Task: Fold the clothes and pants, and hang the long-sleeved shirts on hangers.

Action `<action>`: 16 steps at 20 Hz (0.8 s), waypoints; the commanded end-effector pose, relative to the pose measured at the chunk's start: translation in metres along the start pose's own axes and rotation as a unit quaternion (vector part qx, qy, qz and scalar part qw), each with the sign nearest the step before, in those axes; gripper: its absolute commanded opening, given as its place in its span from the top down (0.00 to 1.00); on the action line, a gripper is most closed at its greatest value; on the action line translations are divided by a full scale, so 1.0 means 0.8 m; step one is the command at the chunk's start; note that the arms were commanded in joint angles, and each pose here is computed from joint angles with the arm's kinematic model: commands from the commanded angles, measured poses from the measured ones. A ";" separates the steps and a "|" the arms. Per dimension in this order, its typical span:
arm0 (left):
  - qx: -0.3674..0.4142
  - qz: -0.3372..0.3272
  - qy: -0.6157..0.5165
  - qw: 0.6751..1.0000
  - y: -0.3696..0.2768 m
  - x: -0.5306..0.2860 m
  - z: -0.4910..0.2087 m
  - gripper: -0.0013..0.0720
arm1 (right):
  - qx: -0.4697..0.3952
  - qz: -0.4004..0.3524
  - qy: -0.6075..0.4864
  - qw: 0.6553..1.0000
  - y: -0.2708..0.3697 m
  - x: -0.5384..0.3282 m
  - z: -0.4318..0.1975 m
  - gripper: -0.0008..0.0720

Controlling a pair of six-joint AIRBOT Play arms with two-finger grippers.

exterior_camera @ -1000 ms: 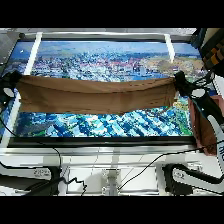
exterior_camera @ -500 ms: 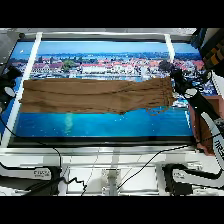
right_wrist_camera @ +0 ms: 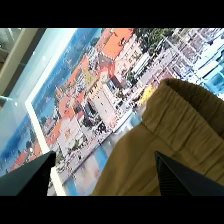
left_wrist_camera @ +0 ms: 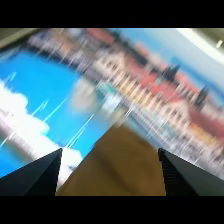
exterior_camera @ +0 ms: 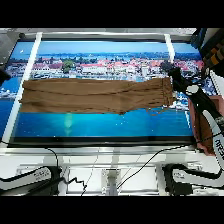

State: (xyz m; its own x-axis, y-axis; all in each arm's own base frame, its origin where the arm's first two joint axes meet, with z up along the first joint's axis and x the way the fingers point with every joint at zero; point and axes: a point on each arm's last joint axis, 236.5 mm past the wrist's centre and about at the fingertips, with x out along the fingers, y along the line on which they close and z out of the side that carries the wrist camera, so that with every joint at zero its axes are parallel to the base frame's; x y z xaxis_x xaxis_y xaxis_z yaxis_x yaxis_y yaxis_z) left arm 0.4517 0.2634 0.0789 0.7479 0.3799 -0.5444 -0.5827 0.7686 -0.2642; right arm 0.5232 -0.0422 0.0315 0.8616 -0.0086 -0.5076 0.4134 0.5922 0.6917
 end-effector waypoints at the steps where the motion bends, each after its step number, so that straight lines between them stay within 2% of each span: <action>1: -0.045 0.062 0.179 0.981 0.087 -0.038 -0.095 0.04 | -0.008 -0.009 0.033 0.999 -0.005 -0.001 -0.019 0.05; 3: -0.091 0.080 0.220 0.968 0.121 -0.049 -0.133 0.04 | -0.007 -0.012 0.046 0.999 -0.006 -0.001 -0.026 0.05; 6: -0.136 0.032 0.238 0.961 0.111 -0.045 -0.171 0.04 | -0.005 -0.014 0.059 0.998 -0.008 -0.002 -0.034 0.05; 9: -0.184 0.018 0.232 0.955 0.105 -0.025 -0.190 0.04 | -0.003 -0.017 0.078 0.997 -0.007 -0.005 -0.044 0.05; 11: -0.252 -0.010 0.243 0.937 0.087 -0.006 -0.203 0.03 | -0.003 -0.019 0.091 0.996 -0.007 -0.008 -0.051 0.05; 14: -0.284 -0.085 0.229 0.927 0.052 0.021 -0.201 0.03 | -0.002 -0.018 0.098 0.995 -0.006 -0.011 -0.054 0.05; 16: -0.312 -0.104 0.208 0.921 0.047 0.037 -0.194 0.02 | 0.001 -0.017 0.098 0.995 -0.005 -0.011 -0.054 0.05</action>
State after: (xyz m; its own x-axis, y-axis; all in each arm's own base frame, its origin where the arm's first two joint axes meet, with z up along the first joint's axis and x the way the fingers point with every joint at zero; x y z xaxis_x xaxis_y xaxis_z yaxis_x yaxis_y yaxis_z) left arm 0.3772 0.2230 -0.0730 0.6597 -0.0578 -0.7493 -0.6772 0.3864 -0.6261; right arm 0.5027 -0.0129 0.0107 0.7791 0.1150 -0.6163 0.4406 0.5987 0.6689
